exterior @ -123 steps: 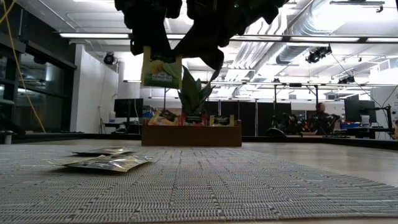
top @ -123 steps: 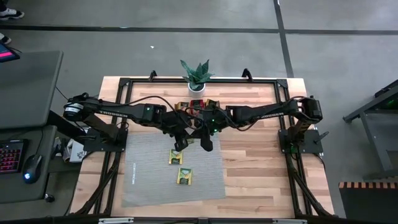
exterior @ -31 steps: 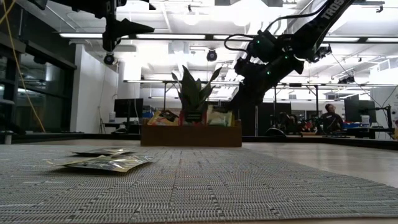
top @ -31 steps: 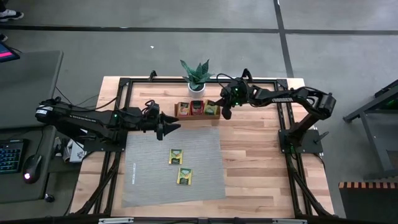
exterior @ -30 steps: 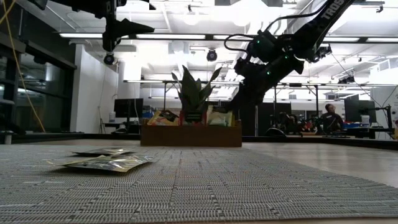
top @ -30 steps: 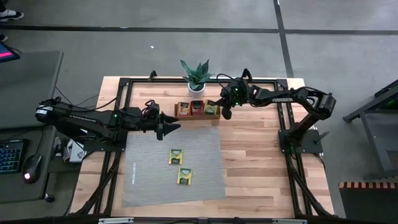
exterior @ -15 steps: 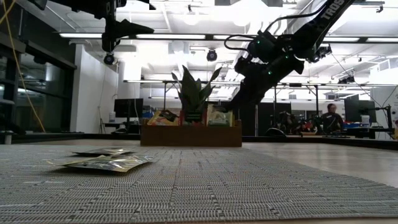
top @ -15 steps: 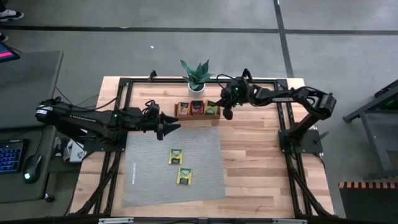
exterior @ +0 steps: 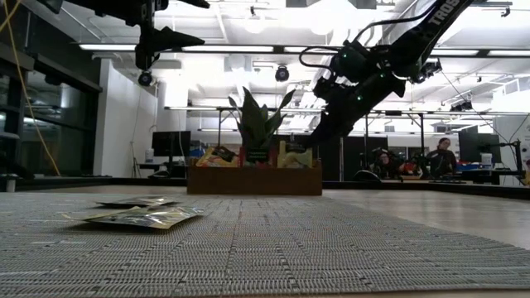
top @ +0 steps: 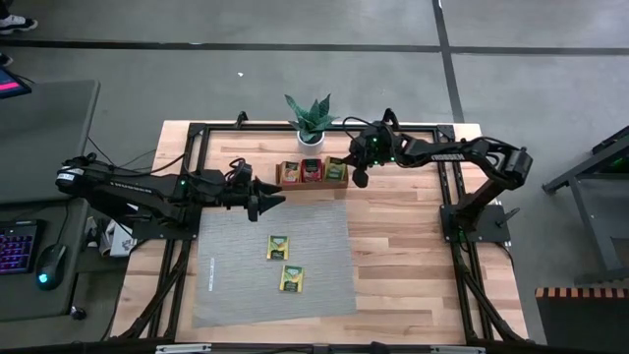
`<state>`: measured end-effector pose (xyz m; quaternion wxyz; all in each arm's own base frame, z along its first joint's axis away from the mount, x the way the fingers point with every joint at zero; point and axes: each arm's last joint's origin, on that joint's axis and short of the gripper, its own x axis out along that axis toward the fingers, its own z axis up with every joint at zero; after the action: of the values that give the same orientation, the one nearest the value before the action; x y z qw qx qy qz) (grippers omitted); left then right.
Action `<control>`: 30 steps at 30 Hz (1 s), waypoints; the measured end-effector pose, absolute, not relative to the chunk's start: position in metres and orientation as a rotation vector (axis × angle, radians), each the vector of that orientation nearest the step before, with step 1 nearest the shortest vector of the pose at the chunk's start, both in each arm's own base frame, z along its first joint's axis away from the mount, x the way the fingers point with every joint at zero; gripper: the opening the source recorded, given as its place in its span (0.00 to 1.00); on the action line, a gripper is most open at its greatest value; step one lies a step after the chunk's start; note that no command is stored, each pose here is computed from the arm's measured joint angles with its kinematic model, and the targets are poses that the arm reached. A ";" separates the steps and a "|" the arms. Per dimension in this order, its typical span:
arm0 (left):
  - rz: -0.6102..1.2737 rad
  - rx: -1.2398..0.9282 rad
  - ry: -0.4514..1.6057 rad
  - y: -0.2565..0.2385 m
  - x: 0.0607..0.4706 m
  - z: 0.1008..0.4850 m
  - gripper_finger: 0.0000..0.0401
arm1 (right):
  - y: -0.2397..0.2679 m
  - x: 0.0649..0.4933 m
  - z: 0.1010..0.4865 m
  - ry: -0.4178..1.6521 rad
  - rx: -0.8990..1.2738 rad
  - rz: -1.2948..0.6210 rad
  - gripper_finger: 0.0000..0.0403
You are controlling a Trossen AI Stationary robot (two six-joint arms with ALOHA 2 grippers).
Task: Pick & Place Tea
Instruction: Put the yellow tea bag into the right section of the wooden organizer
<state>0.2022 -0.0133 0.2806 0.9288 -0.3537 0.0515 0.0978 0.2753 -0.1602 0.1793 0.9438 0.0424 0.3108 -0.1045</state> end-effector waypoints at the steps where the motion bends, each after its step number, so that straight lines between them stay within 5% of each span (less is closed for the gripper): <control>1: 0.200 -0.725 0.105 -0.013 0.202 0.281 0.63 | -0.160 0.275 0.181 0.629 0.081 -0.214 0.00; 30: 0.207 -0.721 0.124 -0.013 0.202 0.279 0.63 | -0.156 0.272 0.185 0.623 0.084 -0.126 0.02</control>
<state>0.2018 -0.0133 0.2788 0.9286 -0.3518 0.0605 0.1010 0.2723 -0.1562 0.1851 0.9491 0.0412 0.3062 -0.0619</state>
